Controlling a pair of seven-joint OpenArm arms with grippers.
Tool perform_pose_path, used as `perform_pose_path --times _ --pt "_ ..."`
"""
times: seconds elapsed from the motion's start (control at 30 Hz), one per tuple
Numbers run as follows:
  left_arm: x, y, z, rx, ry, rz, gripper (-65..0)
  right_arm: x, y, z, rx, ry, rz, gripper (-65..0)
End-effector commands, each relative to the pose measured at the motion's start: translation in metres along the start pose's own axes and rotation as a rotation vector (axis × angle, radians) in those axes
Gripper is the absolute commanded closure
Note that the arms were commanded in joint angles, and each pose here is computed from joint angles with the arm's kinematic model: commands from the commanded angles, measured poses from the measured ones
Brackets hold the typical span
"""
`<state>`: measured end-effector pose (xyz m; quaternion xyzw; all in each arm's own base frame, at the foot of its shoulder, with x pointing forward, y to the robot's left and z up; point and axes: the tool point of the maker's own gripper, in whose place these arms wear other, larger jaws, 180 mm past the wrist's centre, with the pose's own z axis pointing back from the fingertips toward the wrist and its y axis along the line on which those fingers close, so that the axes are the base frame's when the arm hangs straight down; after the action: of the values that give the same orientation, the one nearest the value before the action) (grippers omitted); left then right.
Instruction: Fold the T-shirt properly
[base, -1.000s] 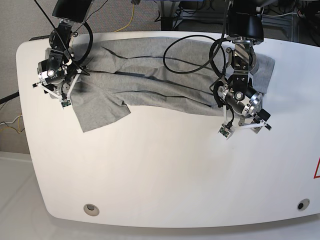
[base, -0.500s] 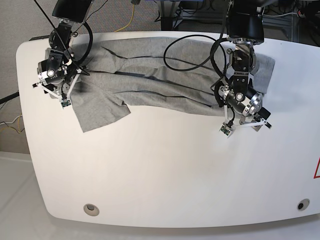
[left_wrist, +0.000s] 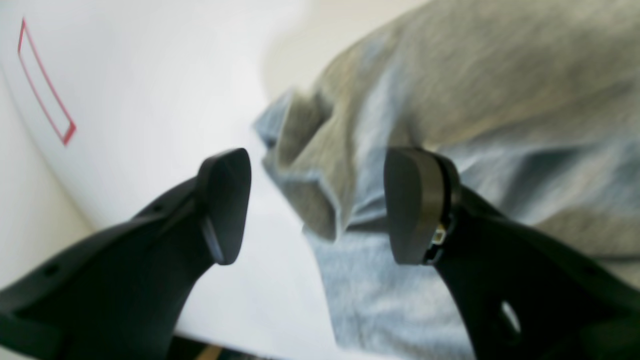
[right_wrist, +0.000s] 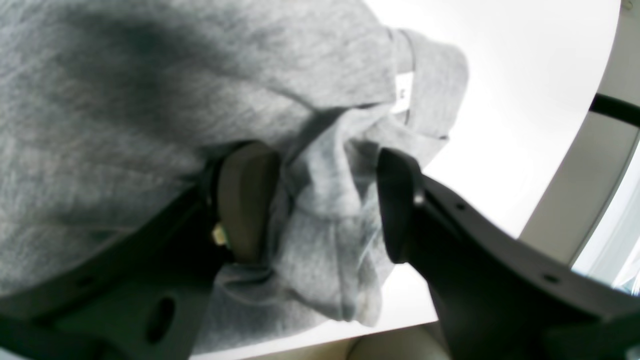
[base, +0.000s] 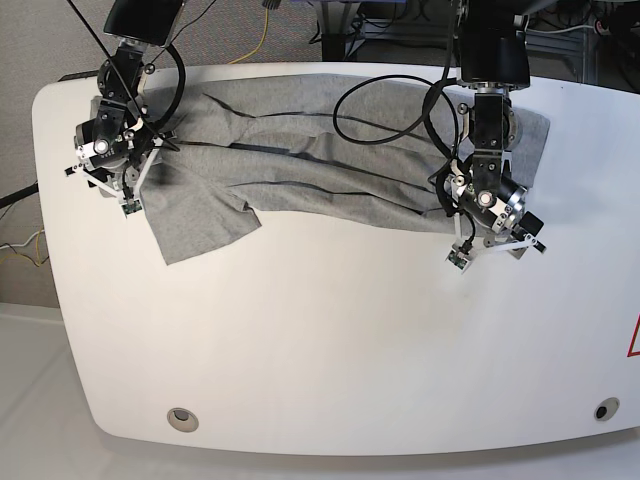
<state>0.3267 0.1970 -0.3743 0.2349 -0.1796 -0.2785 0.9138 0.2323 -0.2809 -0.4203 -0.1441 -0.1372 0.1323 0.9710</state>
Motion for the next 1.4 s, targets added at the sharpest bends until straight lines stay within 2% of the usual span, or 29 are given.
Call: perform_pose_path --times 0.0,0.4,0.47,0.67,0.77,1.07,1.37 --pt "0.013 0.012 0.005 0.032 -0.046 0.013 -40.1 -0.004 0.007 -0.003 0.029 0.011 0.008 -34.9" --pt "0.018 0.011 0.005 0.027 -0.072 0.015 -39.3 -0.004 0.007 -0.003 0.029 0.011 0.008 -34.9" --pt "0.019 0.011 0.005 0.028 -0.078 0.016 -35.5 -0.004 0.007 -0.003 0.029 0.011 0.008 -34.8" --pt "0.018 0.009 0.004 0.023 -0.072 0.014 -12.2 -0.005 0.008 -0.003 0.03 0.013 0.009 -34.8" --pt "0.013 0.004 -0.003 0.006 -0.049 0.008 -5.4 -0.005 0.008 -0.003 0.03 0.013 0.009 -34.6" --pt "-0.004 0.005 -0.018 -0.02 -0.021 0.054 -4.4 -0.006 0.008 -0.003 0.03 0.015 0.009 -34.6" --pt "-0.01 0.009 -0.019 -0.015 -0.008 0.071 -4.3 -0.005 0.008 -0.003 0.03 0.013 0.009 -34.6"
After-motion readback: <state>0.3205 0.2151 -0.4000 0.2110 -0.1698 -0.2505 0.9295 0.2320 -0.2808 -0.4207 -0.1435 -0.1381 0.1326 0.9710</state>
